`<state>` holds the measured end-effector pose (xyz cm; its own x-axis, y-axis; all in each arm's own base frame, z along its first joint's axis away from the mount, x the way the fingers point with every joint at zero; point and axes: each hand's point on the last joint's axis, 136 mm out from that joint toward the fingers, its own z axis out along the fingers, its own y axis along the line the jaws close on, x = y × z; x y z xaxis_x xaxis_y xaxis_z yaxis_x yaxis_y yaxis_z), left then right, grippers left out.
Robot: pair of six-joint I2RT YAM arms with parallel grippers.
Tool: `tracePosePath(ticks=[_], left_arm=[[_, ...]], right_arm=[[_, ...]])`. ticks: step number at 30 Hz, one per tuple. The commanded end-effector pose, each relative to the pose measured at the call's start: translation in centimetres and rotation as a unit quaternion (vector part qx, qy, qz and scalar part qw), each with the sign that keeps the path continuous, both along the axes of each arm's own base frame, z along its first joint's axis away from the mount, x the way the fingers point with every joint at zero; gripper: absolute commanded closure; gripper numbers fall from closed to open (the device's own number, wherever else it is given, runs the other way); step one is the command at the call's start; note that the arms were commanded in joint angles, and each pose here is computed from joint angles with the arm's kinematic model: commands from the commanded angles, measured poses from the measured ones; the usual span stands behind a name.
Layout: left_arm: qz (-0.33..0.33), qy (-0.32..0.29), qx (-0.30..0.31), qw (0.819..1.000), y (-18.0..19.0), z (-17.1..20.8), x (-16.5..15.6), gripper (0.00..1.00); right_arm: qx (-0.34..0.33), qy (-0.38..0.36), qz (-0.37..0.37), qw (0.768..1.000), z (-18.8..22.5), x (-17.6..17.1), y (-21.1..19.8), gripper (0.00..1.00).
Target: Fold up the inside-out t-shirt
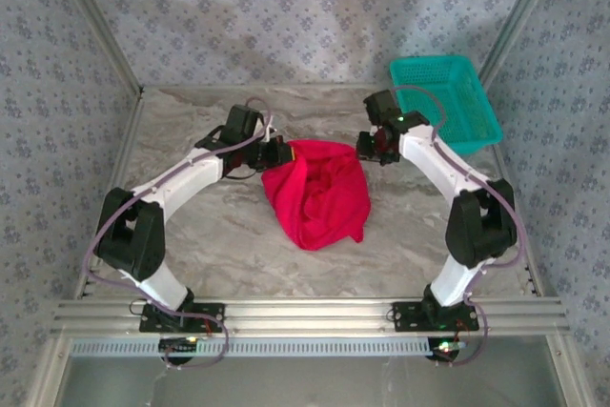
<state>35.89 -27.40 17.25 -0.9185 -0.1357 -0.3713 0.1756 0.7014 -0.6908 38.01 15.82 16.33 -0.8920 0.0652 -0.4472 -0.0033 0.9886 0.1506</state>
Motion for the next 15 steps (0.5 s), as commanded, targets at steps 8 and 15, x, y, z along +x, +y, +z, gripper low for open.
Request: tracePosePath(ticks=[8, 15], left_arm=[[0.014, -0.014, -0.001, 1.0, 0.8, 1.2, 1.2, 1.0], [0.02, -0.018, -0.004, 1.0, 1.5, 1.5, 1.1, 1.0]], right_arm=[[0.016, -0.01, 0.062, 0.998, -1.0, -1.5, 8.1, 0.61], [-0.029, 0.022, 0.061, 0.997, -5.2, 0.7, 9.3, 0.49]])
